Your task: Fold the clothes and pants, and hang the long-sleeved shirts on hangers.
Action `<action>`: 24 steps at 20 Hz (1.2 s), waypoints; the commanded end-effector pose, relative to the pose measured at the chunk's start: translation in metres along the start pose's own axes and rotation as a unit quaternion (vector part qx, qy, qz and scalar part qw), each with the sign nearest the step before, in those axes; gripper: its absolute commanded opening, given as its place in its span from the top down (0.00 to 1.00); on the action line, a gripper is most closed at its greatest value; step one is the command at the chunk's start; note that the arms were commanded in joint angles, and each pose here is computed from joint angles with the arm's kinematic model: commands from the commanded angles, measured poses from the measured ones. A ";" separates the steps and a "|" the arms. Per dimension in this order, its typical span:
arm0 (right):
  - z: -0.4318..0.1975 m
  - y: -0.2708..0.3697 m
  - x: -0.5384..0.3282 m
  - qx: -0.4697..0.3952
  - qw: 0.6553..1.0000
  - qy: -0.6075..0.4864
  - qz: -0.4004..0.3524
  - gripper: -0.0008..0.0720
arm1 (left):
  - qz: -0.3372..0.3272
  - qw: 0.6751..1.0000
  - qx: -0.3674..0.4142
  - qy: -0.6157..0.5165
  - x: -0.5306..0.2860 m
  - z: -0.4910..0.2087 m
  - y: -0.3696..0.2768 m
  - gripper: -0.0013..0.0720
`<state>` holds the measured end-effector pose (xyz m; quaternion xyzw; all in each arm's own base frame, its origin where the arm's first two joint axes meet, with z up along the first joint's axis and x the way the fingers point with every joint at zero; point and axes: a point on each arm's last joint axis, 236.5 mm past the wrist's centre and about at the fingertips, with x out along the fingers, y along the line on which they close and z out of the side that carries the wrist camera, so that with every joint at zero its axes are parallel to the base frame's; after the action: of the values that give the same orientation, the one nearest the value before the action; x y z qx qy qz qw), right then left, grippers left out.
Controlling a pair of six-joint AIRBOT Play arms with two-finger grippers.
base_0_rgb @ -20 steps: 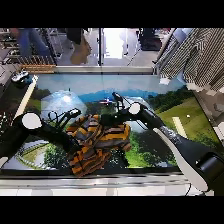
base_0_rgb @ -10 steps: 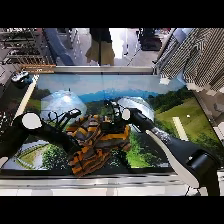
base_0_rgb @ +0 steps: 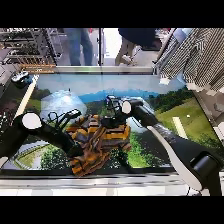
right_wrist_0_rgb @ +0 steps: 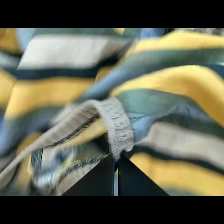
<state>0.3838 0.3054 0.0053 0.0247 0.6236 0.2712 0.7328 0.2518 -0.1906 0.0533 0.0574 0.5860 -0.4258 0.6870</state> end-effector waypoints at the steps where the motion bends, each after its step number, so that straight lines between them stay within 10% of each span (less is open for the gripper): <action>1: -0.026 0.005 -0.053 -0.053 0.997 0.038 -0.029 0.97 | 0.082 0.996 -0.041 -0.016 -0.029 0.010 0.034 0.12; 24: -0.055 0.029 -0.084 -0.095 0.993 0.057 -0.039 0.96 | -0.067 0.994 0.057 -0.067 0.111 0.106 0.017 0.20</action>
<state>0.3182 0.2790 0.0796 -0.0827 0.6324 0.3017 0.7086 0.3382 -0.2907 -0.0049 0.0299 0.5111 -0.5061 0.6941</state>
